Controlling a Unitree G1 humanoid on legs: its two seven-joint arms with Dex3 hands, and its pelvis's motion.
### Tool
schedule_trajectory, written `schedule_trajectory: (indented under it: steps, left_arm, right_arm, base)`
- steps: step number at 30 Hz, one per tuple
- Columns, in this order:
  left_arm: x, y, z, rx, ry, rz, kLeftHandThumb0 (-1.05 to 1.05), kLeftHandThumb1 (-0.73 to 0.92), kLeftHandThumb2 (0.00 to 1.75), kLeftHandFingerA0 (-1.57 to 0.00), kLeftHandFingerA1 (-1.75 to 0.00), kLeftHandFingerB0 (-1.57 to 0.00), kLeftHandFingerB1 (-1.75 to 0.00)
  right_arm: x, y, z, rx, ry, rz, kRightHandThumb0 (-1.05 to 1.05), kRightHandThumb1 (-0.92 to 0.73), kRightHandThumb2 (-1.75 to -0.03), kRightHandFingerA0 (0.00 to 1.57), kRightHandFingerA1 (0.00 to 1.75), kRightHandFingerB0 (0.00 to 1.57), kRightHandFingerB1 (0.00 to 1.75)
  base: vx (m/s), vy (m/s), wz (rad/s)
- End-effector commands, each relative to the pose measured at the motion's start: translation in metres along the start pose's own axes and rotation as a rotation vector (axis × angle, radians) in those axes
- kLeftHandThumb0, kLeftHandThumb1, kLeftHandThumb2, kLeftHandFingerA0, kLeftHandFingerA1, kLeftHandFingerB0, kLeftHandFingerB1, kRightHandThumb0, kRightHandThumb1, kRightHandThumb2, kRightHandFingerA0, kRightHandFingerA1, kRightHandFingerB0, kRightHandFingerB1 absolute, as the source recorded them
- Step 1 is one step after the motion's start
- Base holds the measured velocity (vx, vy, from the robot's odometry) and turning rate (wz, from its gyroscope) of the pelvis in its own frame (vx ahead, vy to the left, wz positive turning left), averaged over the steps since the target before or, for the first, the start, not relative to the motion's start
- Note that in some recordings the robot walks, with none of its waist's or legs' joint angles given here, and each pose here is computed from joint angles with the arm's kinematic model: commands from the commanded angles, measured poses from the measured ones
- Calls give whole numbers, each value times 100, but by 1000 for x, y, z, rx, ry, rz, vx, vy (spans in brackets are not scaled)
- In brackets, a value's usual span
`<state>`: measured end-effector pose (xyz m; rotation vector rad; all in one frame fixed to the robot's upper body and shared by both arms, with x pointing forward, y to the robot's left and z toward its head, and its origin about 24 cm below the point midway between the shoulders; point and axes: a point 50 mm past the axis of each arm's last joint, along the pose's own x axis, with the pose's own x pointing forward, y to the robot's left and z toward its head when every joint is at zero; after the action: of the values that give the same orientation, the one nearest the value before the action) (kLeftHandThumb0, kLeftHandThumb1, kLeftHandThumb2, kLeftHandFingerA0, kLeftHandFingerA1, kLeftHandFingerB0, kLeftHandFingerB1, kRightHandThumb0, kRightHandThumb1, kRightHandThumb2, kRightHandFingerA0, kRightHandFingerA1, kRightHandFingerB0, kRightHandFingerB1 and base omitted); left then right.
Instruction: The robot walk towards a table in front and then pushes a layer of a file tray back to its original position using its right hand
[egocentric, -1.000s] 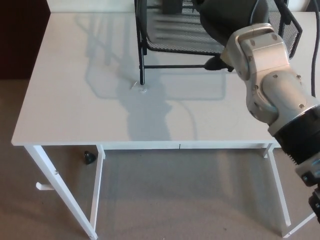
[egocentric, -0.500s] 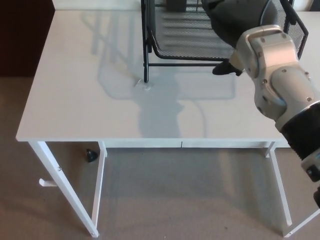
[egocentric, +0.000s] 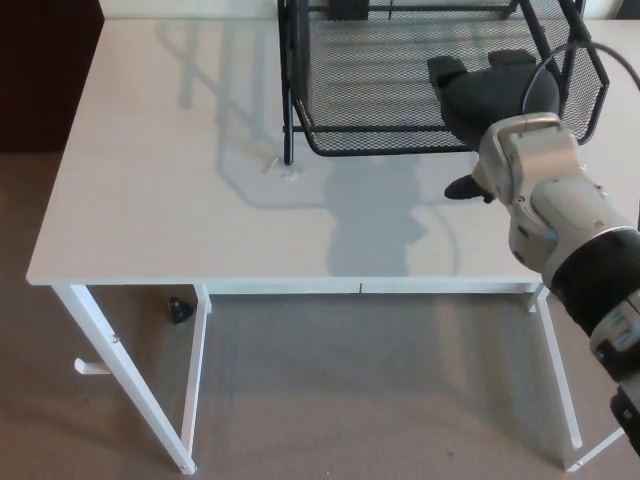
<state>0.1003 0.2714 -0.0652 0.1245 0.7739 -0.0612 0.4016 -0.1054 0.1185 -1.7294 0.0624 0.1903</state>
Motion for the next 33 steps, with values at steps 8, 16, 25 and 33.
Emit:
schedule_trajectory:
  steps: [8, 16, 25, 33]
  left_arm:
    - [1, 3, 4, 6, -1, -7, -12, 43, 86, -19, -51, -19, -50]
    - [1, 4, 6, 17, -4, 2, -13, 41, 85, -20, -51, -20, -50]
    - [1, 5, 2, 0, 7, -4, -18, 58, 60, -27, -40, -27, -36]
    - [4, 3, 5, 8, 0, -5, -18, 56, 58, -28, -39, -29, -36]
  right_arm:
    - [-1, -14, 2, 83, -58, -127, -71, -43, -82, 0, 9, 0, 12]
    - [-32, -39, 21, 106, -223, -255, -77, -46, -84, 0, 4, 0, 8]
    - [-82, -70, 32, 187, -403, -309, -76, -46, -81, 0, 0, 0, 5]
    - [-107, -37, 20, 225, -439, -58, -73, -43, -79, 0, 0, 0, 4]
  base:
    - [0, 0, 0]
    - [0, 0, 0]
    - [0, 0, 0]
    - [0, 0, 0]
